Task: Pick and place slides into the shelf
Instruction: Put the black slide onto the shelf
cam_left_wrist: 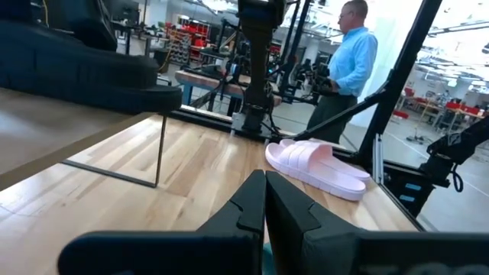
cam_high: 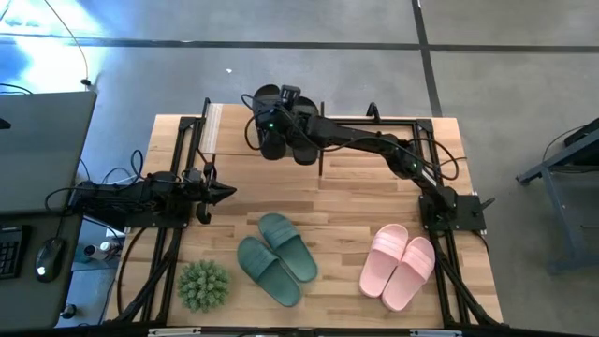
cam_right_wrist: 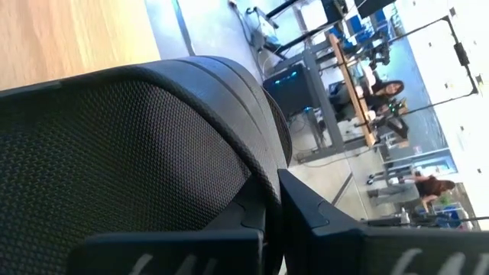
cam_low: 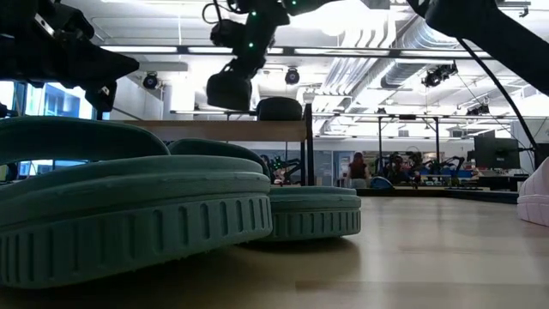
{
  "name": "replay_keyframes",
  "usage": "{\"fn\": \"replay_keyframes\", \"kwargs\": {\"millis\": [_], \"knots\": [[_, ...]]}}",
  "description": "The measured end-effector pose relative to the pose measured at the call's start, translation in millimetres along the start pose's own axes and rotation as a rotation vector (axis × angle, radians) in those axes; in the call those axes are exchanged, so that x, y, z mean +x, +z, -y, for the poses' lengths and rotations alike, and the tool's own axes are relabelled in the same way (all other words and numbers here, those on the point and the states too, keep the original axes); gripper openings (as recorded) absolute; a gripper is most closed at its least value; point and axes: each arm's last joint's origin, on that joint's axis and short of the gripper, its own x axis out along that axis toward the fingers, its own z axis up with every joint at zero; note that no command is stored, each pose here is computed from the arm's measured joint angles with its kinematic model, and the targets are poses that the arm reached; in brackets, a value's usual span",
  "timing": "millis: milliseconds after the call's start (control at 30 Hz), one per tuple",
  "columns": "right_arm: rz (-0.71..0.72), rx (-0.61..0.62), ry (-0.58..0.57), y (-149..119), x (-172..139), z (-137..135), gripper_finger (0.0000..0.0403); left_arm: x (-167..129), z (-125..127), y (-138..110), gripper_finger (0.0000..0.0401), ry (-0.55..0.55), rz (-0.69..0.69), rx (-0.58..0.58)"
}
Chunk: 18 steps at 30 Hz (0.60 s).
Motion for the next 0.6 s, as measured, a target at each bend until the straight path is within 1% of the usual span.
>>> {"fn": "replay_keyframes", "kwargs": {"millis": [133, 433, 600], "knots": [[-0.029, 0.006, 0.013, -4, 1, -1, 0.0, 0, 0, 0, 0.0001, 0.0, 0.0, 0.0], [-0.057, 0.07, 0.063, -14, 13, 5, 0.0, 0, 0, 0, 0.0001, 0.0, -0.001, 0.0], [-0.091, 0.036, 0.055, -16, 16, -5, 0.0, 0, 0, 0, 0.0001, 0.0, -0.001, 0.0]]}}
